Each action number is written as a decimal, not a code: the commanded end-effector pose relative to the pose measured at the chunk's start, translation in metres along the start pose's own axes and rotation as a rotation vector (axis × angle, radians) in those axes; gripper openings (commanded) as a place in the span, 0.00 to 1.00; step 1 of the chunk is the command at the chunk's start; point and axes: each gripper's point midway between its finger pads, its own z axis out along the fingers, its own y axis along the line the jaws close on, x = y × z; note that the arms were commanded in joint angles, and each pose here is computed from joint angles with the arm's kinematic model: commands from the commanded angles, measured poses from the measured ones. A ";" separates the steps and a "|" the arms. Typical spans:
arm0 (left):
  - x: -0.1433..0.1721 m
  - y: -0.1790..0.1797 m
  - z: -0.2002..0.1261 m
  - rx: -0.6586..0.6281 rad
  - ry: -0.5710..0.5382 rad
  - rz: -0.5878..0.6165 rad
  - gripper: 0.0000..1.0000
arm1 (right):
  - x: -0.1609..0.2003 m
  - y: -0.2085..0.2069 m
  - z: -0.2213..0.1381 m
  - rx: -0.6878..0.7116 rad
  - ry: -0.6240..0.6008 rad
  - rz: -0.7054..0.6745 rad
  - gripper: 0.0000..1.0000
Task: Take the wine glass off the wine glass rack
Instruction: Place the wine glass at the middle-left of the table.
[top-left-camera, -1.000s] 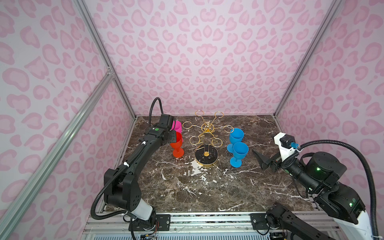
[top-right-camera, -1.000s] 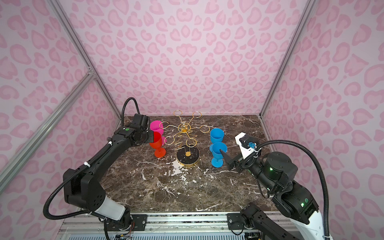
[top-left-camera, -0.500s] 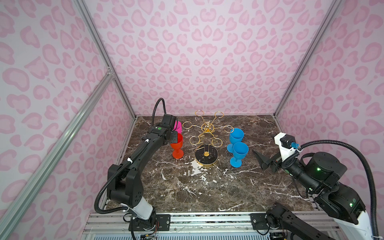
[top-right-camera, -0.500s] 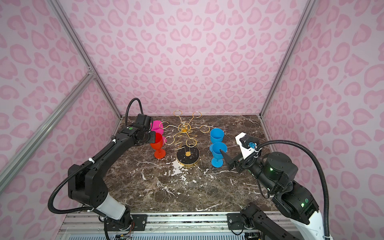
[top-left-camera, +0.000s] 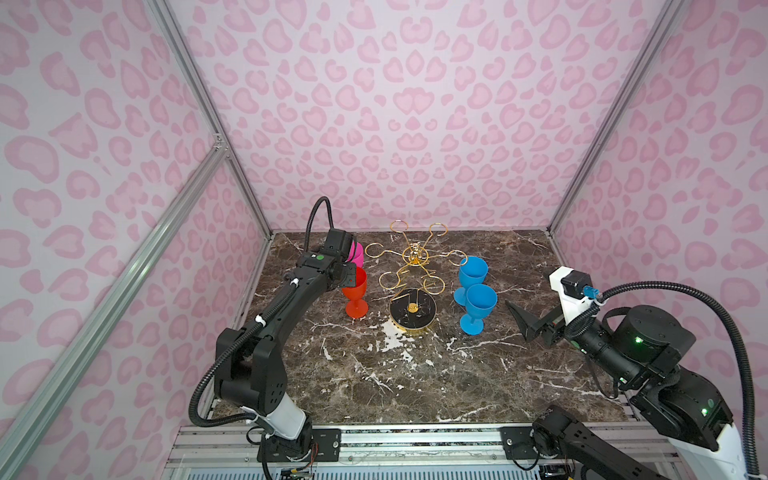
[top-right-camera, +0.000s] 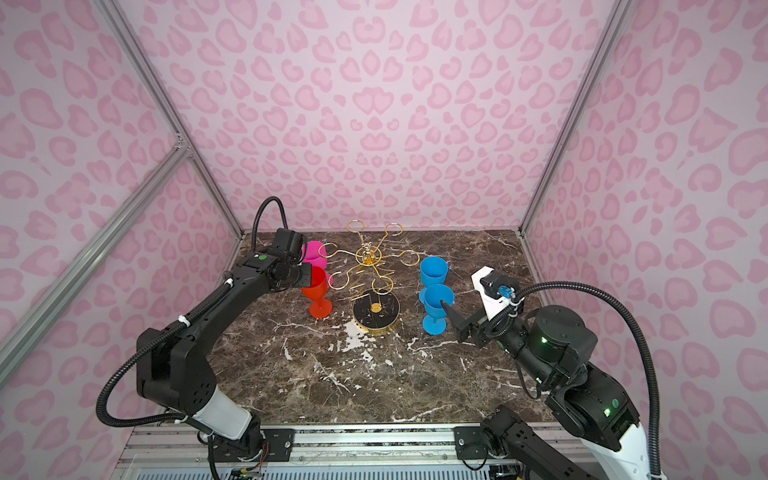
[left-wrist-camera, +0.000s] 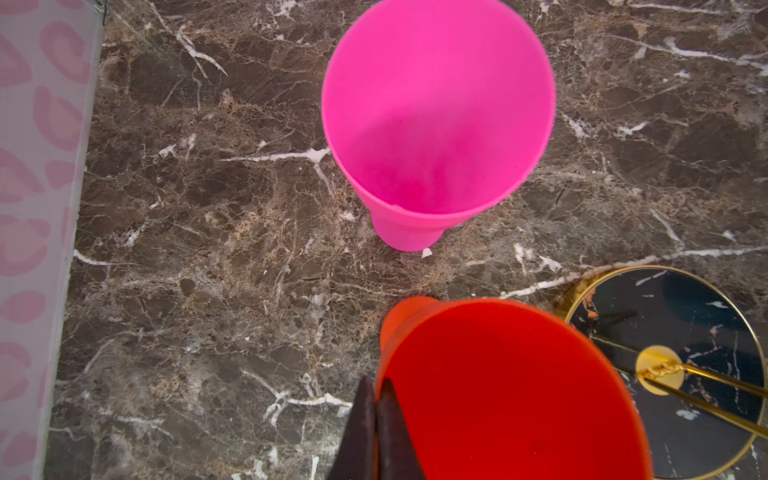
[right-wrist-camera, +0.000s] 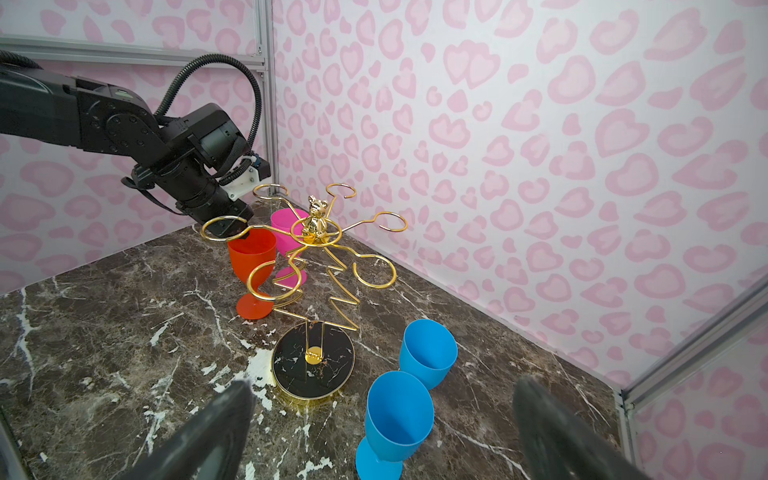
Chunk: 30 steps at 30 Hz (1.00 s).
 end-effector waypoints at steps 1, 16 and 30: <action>0.000 -0.001 0.003 0.004 -0.004 -0.005 0.03 | 0.000 0.000 -0.002 0.001 -0.002 0.014 0.99; 0.003 0.000 0.002 0.001 -0.006 -0.004 0.11 | -0.001 0.001 -0.004 -0.005 -0.007 0.016 0.99; -0.002 0.006 -0.014 -0.015 -0.034 -0.011 0.31 | -0.004 0.000 -0.006 -0.002 -0.010 0.010 0.99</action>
